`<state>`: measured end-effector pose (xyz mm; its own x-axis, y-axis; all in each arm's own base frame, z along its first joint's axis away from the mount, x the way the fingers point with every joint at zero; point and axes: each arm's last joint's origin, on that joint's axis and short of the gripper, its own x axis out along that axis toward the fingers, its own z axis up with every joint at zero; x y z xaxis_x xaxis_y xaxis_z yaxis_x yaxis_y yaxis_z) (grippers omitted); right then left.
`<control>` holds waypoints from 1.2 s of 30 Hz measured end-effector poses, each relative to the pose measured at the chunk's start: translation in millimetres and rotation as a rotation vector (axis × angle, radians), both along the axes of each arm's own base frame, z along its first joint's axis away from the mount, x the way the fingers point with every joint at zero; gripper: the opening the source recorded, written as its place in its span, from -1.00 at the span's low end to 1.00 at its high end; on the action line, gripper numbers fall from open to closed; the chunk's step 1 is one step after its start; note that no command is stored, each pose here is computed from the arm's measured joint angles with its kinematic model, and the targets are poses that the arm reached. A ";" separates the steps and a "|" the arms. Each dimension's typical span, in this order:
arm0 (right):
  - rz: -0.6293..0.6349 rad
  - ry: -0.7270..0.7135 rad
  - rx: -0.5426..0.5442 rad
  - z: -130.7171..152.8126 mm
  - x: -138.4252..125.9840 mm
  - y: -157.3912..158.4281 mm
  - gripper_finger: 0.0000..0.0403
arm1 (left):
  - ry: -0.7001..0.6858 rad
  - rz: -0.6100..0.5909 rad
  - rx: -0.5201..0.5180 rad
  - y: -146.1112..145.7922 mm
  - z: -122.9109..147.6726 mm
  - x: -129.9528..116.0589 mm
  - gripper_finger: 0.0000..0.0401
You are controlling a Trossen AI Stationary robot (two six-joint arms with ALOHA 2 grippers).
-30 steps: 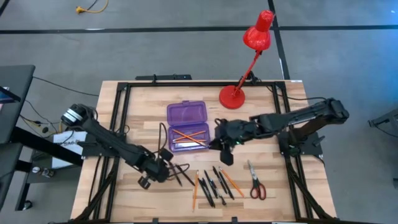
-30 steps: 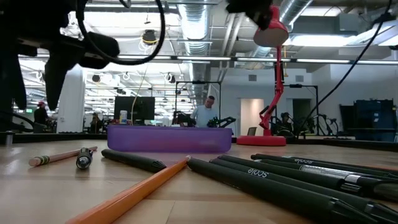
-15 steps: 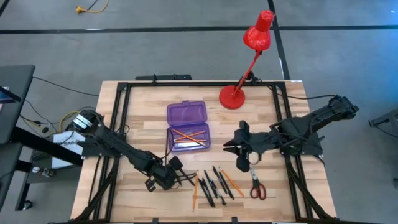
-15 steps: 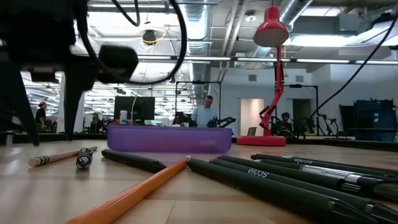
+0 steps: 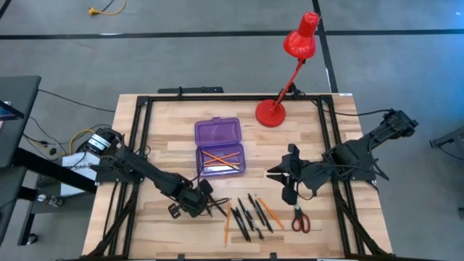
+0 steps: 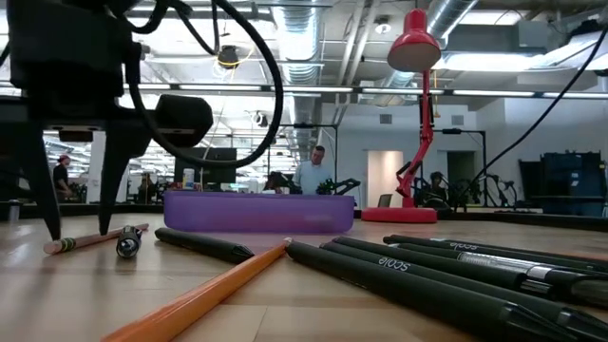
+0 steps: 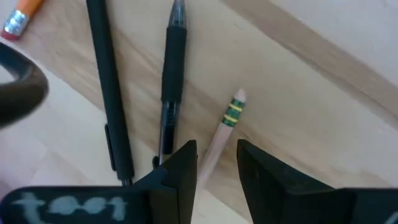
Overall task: Pick & place school supplies into a supply box
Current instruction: Put the brown pencil into the purple supply box
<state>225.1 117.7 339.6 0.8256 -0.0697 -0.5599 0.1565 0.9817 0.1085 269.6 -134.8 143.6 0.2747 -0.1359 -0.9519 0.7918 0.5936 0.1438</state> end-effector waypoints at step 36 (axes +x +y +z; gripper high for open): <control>-0.060 0.013 -0.031 -4.5 -2.6 3.1 -0.69 | 0.168 0.192 -0.083 28.0 -11.3 -5.9 -0.58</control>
<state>222.5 120.8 335.2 0.8123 -0.1366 -0.5670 0.2166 0.9733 0.0758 263.7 -106.8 132.3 0.1418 -0.1759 -0.9741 0.6726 0.7392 -0.0355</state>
